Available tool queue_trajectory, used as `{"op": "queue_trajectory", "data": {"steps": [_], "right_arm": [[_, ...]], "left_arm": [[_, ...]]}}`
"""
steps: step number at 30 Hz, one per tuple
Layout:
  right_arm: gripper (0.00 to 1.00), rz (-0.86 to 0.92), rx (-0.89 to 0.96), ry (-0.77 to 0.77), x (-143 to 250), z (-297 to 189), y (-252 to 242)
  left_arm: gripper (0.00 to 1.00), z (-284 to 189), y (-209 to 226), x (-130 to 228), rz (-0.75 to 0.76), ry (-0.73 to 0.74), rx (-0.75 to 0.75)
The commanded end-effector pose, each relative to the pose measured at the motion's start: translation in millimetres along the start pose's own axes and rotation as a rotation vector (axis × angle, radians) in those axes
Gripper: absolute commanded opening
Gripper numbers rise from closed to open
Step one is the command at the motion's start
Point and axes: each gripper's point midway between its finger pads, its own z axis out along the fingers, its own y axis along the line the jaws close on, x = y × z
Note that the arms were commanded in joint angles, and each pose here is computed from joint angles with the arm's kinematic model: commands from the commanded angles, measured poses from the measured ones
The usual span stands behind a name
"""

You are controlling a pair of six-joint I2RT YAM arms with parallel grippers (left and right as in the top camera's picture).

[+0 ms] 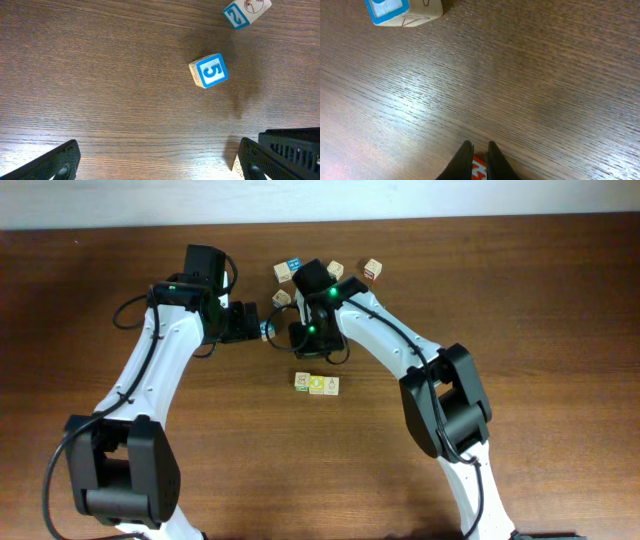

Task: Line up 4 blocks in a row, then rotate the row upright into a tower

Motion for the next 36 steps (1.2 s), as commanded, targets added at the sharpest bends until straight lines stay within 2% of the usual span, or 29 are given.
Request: {"op": "queue_trajectory", "data": {"steps": [1,14,18,32,33,35,36], "right_arm": [[0.12,-0.015,0.021,-0.022,-0.2,-6.1,4.5],[0.11,-0.019,0.046,0.033,15.1,8.3,6.9],[0.07,-0.010,0.057,0.064,23.5,8.6,6.4],[0.09,-0.021,0.064,0.064,25.1,9.3,9.5],[0.17,-0.020,0.061,0.041,17.7,3.6,9.4],[0.19,0.011,0.043,-0.055,-15.3,-42.0,2.5],[0.19,0.026,0.043,-0.098,-29.0,-82.6,-7.6]], "left_arm": [[0.99,1.9,-2.3,-2.1,-0.004,0.002,0.005],[0.99,1.9,-2.3,-2.0,-0.004,0.002,0.005],[0.99,1.9,-2.3,-2.1,-0.004,0.002,0.005],[0.99,1.9,-2.3,-2.1,-0.004,0.002,0.005],[0.99,1.9,-2.3,-2.1,-0.004,0.002,0.004],[0.99,1.9,-2.3,-2.1,-0.004,0.002,0.005],[0.99,1.9,-2.3,-2.1,-0.004,0.002,0.005]]}}
